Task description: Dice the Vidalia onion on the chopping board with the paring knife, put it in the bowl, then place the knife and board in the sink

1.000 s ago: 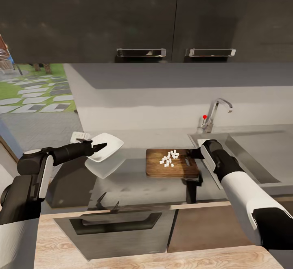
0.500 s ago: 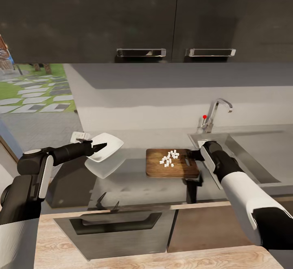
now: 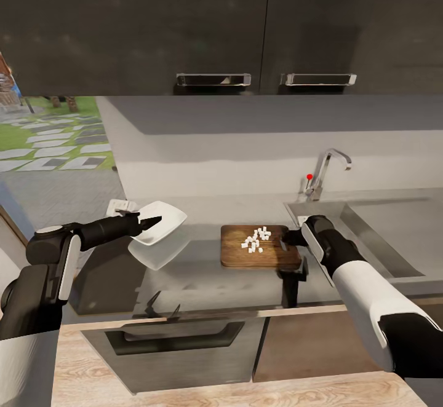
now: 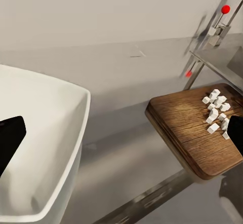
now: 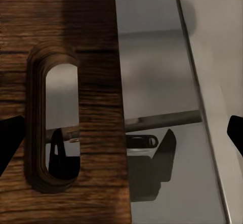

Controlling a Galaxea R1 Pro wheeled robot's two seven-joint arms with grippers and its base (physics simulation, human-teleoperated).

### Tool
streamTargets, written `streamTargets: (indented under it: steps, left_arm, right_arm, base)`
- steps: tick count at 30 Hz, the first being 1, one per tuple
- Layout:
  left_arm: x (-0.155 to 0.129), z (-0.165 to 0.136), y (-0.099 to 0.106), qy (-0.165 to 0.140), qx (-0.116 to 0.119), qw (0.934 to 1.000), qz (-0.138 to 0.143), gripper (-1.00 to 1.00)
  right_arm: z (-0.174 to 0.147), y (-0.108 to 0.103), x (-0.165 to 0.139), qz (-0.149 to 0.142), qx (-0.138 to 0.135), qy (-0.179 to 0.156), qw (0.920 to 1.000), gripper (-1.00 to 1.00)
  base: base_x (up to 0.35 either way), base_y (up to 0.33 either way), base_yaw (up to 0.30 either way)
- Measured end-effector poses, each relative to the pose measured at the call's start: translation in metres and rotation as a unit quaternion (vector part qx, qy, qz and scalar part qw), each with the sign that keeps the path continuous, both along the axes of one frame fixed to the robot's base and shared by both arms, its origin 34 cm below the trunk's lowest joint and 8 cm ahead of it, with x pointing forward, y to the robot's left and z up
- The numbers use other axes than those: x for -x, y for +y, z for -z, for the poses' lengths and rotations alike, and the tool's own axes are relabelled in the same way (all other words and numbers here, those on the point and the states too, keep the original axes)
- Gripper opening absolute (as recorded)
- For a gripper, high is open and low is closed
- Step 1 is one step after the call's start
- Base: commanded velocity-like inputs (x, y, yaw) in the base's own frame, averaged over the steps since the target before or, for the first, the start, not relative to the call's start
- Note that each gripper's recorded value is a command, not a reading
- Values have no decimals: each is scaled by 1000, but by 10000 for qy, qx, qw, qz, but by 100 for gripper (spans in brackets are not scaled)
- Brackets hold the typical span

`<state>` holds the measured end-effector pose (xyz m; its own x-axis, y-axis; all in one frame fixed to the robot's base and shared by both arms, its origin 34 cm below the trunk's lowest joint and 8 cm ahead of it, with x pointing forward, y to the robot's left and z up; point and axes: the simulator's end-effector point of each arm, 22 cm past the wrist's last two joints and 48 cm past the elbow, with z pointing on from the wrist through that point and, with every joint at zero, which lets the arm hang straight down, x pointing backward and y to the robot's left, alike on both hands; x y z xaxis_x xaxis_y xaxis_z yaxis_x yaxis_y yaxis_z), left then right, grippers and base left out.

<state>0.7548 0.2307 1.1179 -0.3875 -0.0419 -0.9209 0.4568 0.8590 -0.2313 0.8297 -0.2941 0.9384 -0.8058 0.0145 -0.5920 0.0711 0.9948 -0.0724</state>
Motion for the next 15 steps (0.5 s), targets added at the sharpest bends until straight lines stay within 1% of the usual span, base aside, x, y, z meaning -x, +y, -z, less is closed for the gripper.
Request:
streamTargets:
  steps: [15]
  left_arm:
    - [0, 0, 0, 0, 1, 10000, 2, 100]
  right_arm:
    - [-1, 1, -1, -2, -7, -14, 10000, 100]
  base:
    - [0, 0, 0]
